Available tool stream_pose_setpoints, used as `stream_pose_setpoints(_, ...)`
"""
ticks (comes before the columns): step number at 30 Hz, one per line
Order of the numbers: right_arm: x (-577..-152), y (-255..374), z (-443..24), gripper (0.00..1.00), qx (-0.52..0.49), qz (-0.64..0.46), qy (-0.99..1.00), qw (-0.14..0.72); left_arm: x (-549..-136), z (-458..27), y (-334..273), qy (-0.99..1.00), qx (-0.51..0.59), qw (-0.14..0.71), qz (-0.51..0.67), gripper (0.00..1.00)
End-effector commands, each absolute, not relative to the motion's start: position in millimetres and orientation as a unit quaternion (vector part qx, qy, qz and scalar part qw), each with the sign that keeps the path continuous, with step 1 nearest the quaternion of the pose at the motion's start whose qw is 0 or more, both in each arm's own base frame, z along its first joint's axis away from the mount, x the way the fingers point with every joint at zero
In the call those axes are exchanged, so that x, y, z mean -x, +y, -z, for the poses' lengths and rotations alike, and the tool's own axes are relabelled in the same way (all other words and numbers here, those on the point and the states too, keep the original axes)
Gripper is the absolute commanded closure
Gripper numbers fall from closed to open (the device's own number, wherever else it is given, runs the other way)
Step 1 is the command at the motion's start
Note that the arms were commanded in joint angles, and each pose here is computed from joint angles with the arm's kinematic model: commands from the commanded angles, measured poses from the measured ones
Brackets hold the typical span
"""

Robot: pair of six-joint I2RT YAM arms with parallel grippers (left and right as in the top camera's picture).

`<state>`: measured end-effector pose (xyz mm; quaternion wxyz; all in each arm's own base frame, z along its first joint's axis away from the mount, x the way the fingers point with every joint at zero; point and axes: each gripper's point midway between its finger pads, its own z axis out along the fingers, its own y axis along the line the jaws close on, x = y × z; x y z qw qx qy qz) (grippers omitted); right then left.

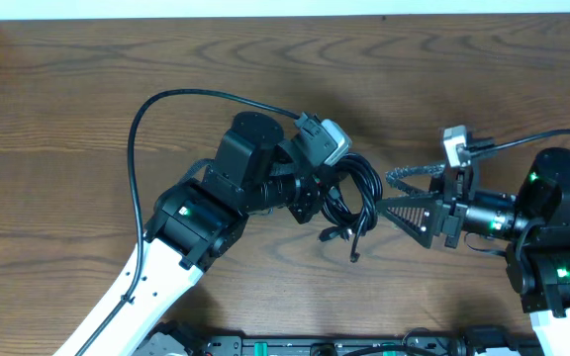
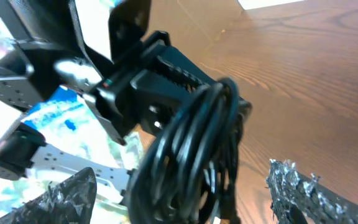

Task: Untangle cables

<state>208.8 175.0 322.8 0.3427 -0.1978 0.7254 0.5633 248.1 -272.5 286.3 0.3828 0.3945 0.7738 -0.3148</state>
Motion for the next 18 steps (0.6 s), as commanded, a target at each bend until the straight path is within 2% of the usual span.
stream_pose_setpoints(1, -204, 175, -333, 0.16, 0.195, -0.579, 0.719, 0.333, -234, -305, -277, 0.737, -0.429, 0.4, 0.336, 0.93)
stream_pose_setpoints(6, -203, 176, -333, 0.26, 0.185, -0.584, 0.721, 0.324, -208, -326, -282, 0.689, -0.464, 0.401, 0.386, 0.93)
stream_pose_setpoints(8, -203, 176, -333, 0.32, 0.179, -0.587, 0.723, 0.318, -205, -329, -282, 0.685, -0.466, 0.403, 0.389, 0.93)
stream_pose_setpoints(11, -201, 176, -334, 0.36, 0.177, -0.592, 0.722, 0.311, -204, -330, -281, 0.684, -0.466, 0.405, 0.389, 0.93)
stream_pose_setpoints(18, -194, 178, -336, 0.38, 0.19, -0.605, 0.714, 0.299, -206, -335, -283, 0.686, -0.451, 0.408, 0.398, 0.93)
